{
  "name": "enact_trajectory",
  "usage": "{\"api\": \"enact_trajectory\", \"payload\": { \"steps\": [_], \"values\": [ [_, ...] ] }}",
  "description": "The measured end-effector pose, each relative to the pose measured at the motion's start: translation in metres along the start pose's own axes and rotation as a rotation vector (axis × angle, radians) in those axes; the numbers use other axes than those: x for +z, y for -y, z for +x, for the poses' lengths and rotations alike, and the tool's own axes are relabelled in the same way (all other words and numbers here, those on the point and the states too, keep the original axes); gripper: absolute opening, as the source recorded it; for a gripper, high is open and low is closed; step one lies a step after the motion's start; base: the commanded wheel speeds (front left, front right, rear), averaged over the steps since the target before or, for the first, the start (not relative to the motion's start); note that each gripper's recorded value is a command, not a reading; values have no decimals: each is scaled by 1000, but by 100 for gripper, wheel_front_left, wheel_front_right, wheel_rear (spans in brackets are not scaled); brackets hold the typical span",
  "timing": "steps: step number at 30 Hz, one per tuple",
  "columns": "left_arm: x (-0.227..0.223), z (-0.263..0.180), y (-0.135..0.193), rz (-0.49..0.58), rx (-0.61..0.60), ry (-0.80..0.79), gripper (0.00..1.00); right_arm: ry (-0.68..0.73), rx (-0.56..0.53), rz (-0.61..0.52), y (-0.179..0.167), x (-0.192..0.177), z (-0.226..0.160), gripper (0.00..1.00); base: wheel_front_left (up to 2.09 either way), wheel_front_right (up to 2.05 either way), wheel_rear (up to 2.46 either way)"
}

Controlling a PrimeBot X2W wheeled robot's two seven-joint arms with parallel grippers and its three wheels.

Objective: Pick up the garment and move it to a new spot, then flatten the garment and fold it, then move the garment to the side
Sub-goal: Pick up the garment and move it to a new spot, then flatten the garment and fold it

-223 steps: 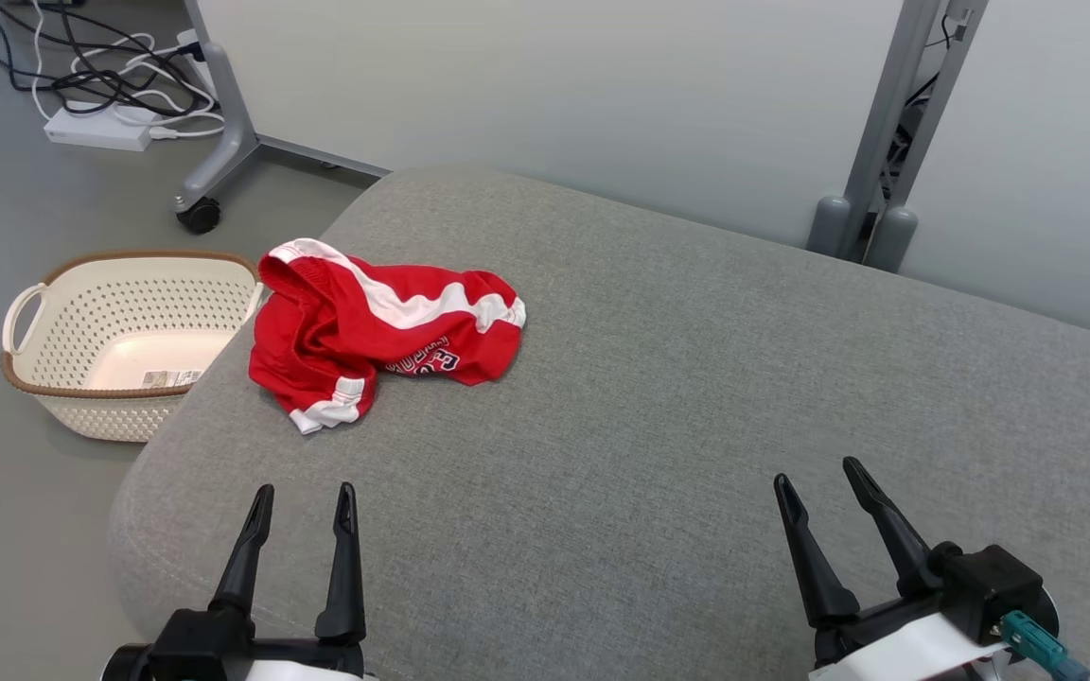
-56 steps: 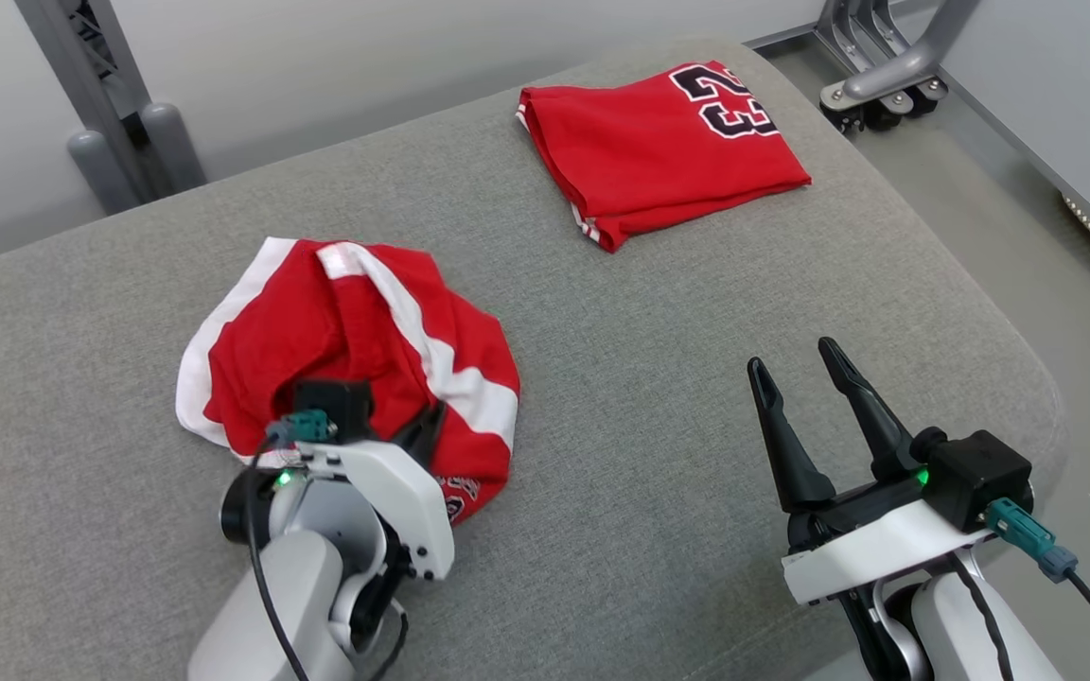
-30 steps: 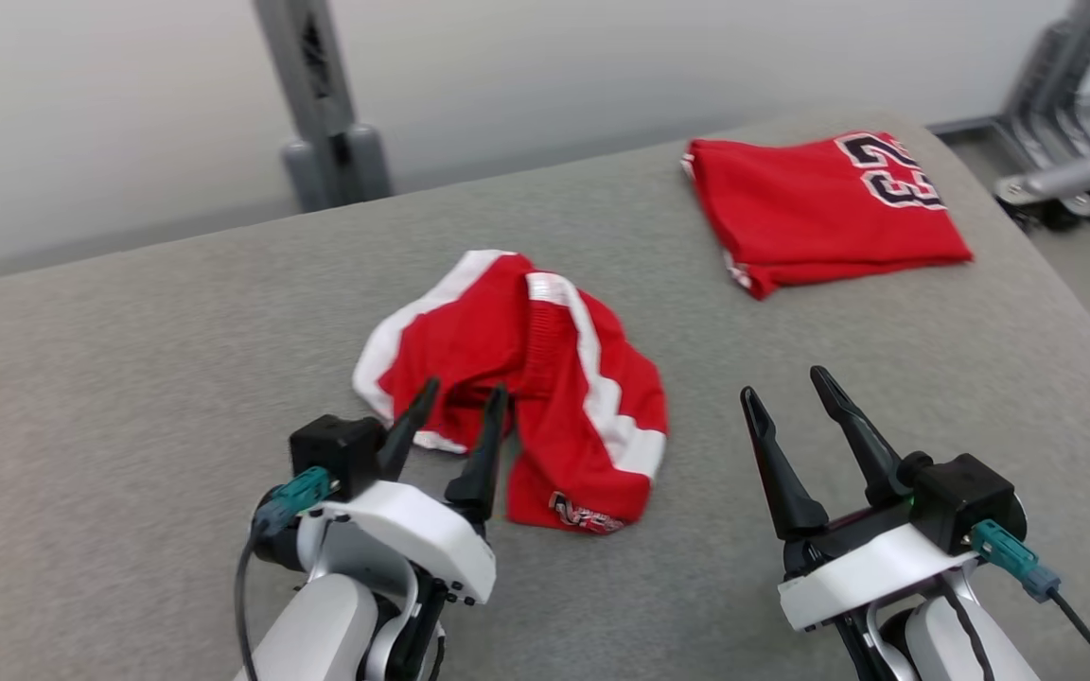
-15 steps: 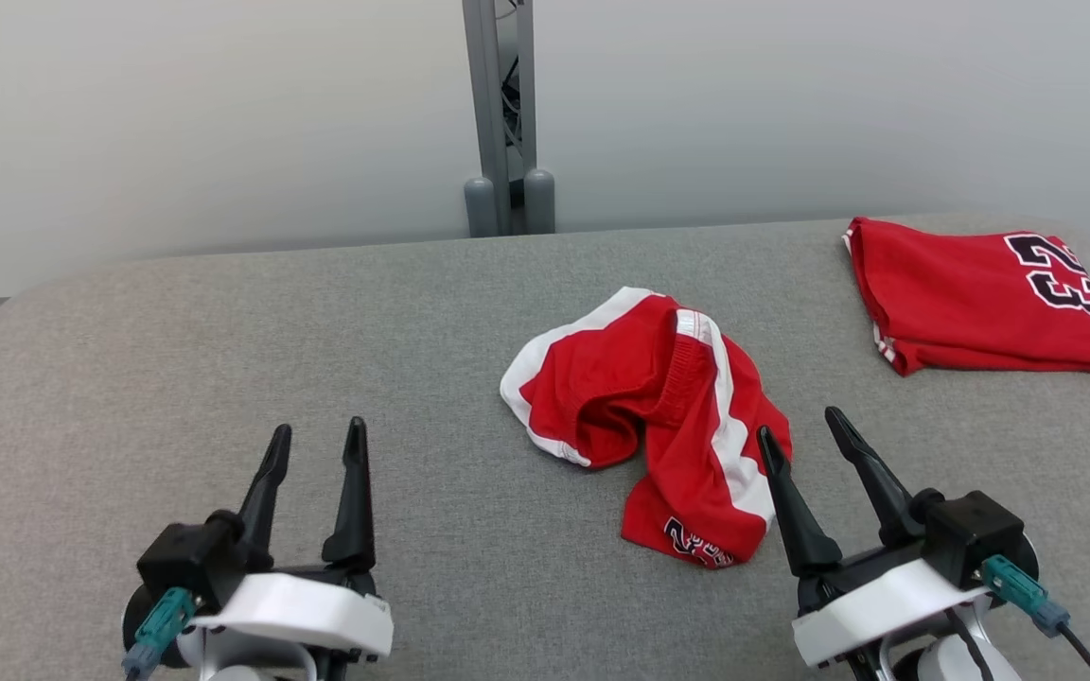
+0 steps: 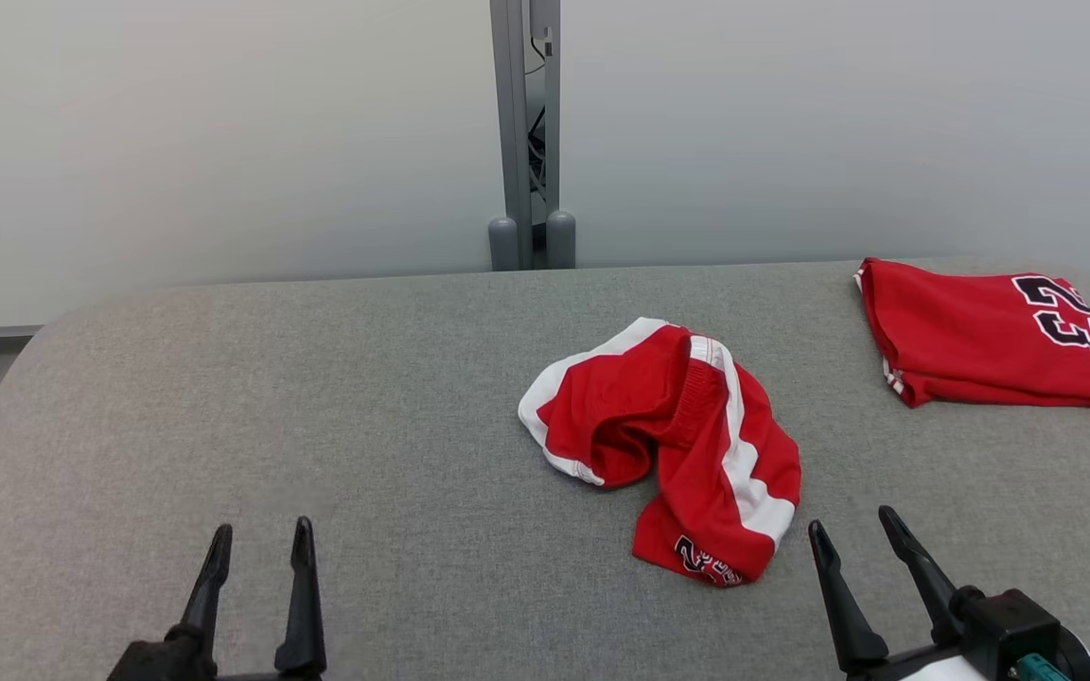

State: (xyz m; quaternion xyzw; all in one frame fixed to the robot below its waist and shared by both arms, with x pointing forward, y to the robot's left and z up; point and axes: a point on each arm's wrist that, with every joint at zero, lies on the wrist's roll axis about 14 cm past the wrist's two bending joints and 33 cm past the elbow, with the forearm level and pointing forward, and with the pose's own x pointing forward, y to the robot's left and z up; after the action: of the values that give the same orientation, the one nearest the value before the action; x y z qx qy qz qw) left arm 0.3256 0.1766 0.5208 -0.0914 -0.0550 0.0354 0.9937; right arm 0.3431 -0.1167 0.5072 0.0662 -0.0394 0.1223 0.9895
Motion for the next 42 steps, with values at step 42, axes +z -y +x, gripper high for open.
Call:
{"api": "enact_trajectory", "payload": {
  "steps": [42],
  "values": [
    [-40, 52, 89, -53, -315, -120, 100, -33, -105, -9, 31, -9, -12, 100, 0, 0, 0]
  ]
}}
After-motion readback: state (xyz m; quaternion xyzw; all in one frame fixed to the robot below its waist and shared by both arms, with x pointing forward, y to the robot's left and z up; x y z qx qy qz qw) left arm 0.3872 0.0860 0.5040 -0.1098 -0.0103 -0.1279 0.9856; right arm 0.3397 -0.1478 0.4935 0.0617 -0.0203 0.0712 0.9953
